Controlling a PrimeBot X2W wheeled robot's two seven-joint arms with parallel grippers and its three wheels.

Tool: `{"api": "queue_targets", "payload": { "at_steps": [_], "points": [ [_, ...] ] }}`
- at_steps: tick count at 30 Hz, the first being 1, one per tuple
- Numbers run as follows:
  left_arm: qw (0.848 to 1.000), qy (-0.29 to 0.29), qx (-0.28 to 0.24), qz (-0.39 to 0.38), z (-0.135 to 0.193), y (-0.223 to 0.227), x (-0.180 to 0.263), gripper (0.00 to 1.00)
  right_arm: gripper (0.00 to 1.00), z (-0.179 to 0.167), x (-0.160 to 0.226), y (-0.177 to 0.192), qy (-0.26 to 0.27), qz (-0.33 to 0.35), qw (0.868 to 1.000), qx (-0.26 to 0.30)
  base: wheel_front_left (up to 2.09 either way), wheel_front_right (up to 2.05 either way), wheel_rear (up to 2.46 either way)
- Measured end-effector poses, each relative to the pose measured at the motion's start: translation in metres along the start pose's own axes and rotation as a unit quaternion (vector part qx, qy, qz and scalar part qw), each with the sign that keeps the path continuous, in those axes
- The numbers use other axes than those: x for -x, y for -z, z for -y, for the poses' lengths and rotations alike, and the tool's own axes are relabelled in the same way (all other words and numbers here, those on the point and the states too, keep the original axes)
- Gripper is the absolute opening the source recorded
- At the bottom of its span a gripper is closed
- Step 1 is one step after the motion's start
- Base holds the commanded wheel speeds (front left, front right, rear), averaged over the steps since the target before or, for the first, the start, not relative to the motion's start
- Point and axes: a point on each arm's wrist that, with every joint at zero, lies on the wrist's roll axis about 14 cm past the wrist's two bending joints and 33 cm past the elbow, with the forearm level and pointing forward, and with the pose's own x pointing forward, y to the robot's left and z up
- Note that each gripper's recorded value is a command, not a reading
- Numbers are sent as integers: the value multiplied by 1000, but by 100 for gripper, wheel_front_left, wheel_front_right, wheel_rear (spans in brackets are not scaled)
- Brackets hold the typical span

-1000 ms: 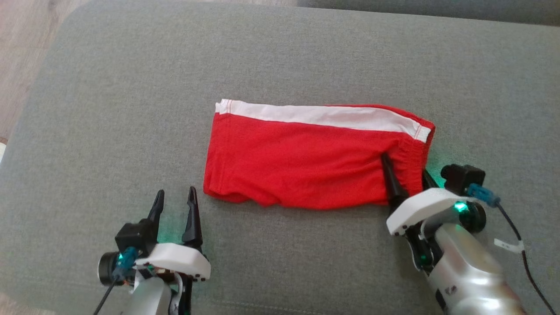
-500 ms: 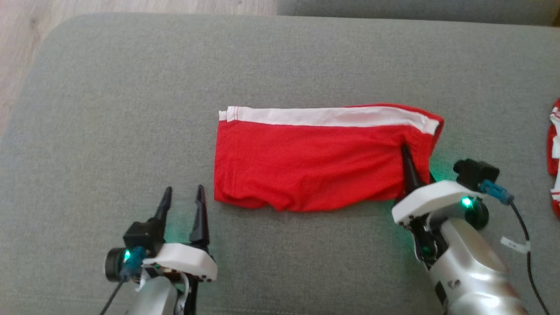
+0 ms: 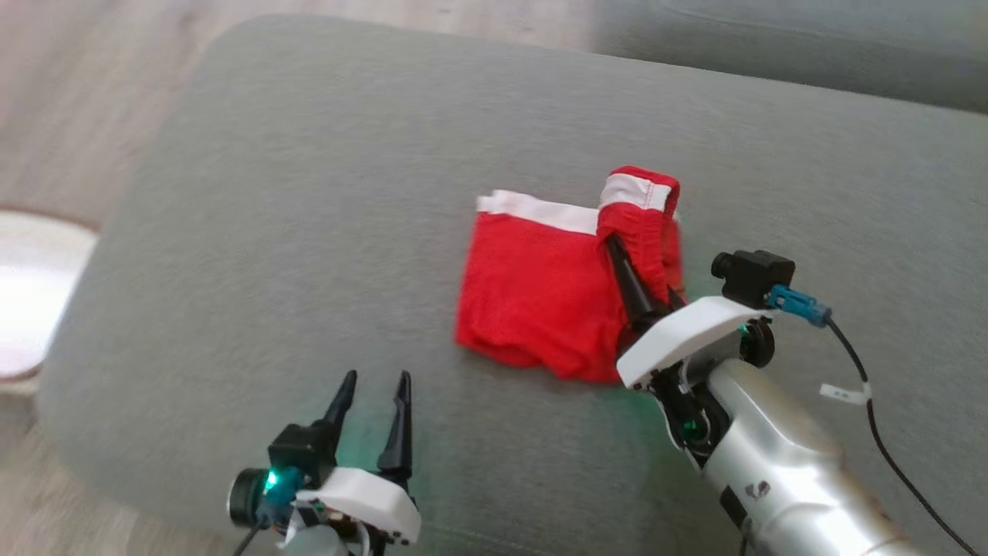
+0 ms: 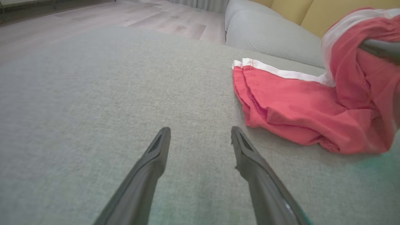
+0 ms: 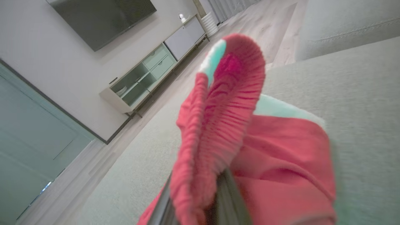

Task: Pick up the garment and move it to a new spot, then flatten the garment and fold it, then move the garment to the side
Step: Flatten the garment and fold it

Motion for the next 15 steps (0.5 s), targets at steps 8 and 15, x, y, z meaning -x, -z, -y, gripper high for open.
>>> {"api": "queue_targets", "payload": {
  "at_steps": [8,15],
  "points": [
    [998,-64,13,2,-34,6,32,100,100,-37,-31,33,-52,-68,996,28,0,0,0],
    [996,-85,10,24,-45,-8,29,100,100,-48,-36,10,-68,-29,996,43,0,0,0]
  ]
}}
